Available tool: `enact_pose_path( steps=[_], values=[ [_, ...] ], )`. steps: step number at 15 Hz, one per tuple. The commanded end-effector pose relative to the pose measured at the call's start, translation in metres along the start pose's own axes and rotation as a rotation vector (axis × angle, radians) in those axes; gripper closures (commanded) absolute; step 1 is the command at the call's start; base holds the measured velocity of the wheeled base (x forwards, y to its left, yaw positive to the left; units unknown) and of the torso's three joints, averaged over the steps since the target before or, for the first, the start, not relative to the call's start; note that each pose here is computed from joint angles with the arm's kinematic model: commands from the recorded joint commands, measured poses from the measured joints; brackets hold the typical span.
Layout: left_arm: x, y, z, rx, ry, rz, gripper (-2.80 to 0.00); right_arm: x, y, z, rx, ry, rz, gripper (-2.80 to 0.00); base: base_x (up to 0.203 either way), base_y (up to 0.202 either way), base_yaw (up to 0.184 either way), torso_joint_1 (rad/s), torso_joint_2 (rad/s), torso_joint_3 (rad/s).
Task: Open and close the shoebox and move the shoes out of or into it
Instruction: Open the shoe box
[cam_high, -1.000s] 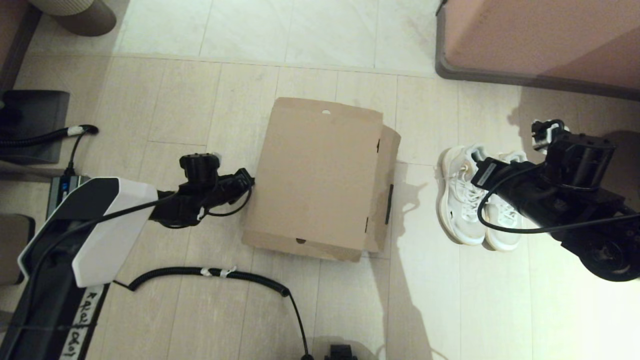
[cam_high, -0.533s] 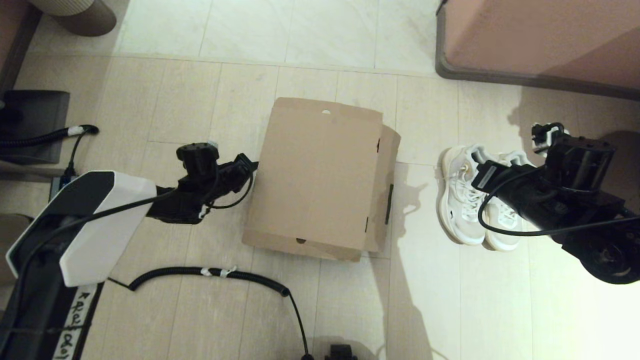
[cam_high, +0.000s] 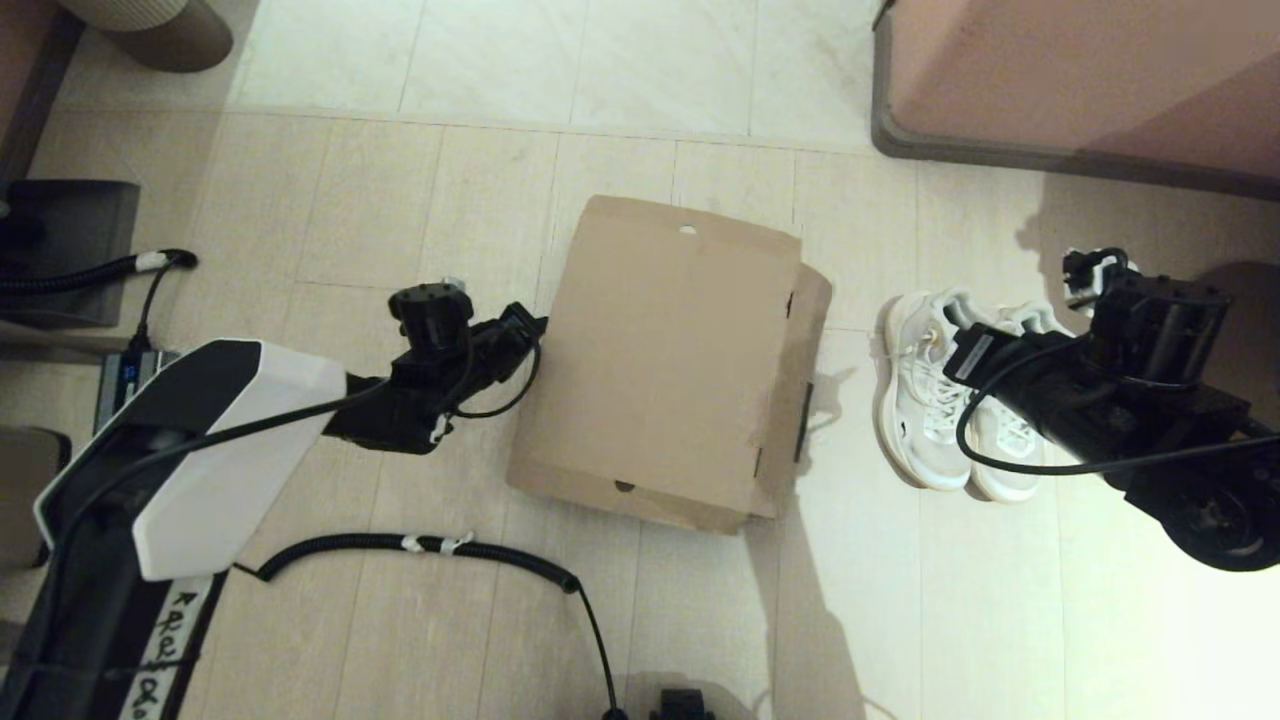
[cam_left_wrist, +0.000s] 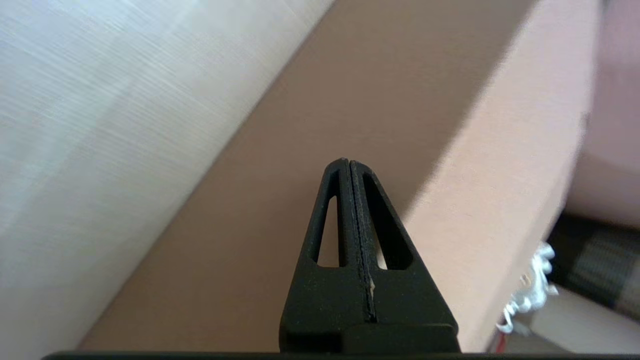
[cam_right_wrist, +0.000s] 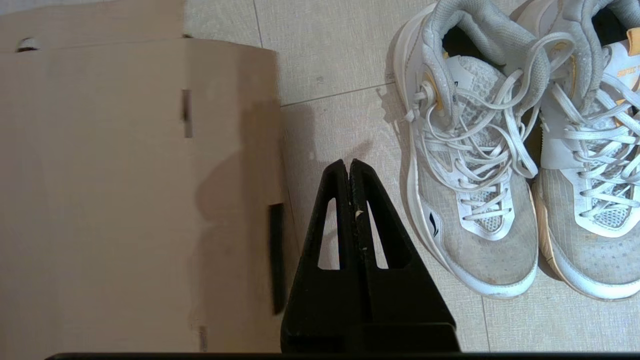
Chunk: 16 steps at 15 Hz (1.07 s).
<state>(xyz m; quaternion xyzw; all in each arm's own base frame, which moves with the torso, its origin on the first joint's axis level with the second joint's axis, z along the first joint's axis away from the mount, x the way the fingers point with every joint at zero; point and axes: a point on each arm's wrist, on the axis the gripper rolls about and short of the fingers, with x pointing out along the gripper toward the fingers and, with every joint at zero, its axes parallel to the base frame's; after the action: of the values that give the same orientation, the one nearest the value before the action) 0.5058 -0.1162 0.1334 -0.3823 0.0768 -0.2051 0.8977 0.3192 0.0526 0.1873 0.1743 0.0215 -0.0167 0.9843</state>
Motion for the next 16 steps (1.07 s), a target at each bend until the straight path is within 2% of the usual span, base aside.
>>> enact_pose_path(
  steps=[1, 3, 5, 6, 8, 9, 11, 15, 16],
  values=[
    [0.001, -0.017, -0.009, -0.003, 0.005, -0.021, 0.00, -0.001, 0.000, 0.002, 0.004, -0.008, 0.002, 0.00, 0.000, 0.000, 0.000, 0.000, 0.00, 0.000],
    [0.001, -0.021, -0.022, -0.006, 0.015, 0.005, 0.00, -0.006, -0.001, 0.003, 0.006, -0.011, 0.000, 0.00, 0.000, 0.000, 0.000, 0.000, 0.00, 0.000],
    [-0.007, -0.016, -0.030, 0.008, 0.049, 0.046, 0.00, -0.010, -0.004, 0.004, 0.015, -0.009, -0.007, 0.00, 0.000, 0.000, 0.000, 0.000, 0.00, 0.000],
    [-0.013, -0.009, -0.036, 0.033, 0.071, 0.072, 0.00, -0.014, -0.004, 0.006, 0.022, -0.016, -0.006, 0.00, 0.000, 0.000, 0.000, 0.000, 0.00, 0.000],
    [-0.023, 0.006, -0.038, 0.155, 0.056, 0.089, 0.00, -0.019, -0.004, 0.010, 0.027, -0.024, -0.003, 0.00, 0.000, 0.000, 0.000, 0.000, 0.00, 0.000],
    [-0.027, 0.014, -0.041, 0.193, 0.057, 0.100, 0.00, -0.020, -0.004, 0.010, 0.027, -0.025, -0.003, 0.00, 0.000, 0.000, 0.000, 0.000, 0.00, 0.000],
    [-0.038, 0.020, -0.055, 0.206, 0.091, 0.121, 0.00, -0.021, -0.003, 0.012, 0.029, -0.032, 0.000, 0.00, 0.000, 0.000, 0.000, 0.000, 0.00, 0.000],
    [-0.045, 0.004, -0.091, 0.213, 0.152, 0.075, 0.00, -0.024, -0.003, 0.015, 0.029, -0.042, 0.004, 0.00, 0.000, 0.000, 0.000, 0.000, 0.00, 0.000],
    [-0.044, 0.002, -0.094, 0.215, 0.152, 0.065, 0.00, -0.026, -0.002, 0.017, 0.029, -0.046, 0.006, 0.00, 0.000, 0.000, 0.000, 0.000, 0.00, 0.000]
  ],
)
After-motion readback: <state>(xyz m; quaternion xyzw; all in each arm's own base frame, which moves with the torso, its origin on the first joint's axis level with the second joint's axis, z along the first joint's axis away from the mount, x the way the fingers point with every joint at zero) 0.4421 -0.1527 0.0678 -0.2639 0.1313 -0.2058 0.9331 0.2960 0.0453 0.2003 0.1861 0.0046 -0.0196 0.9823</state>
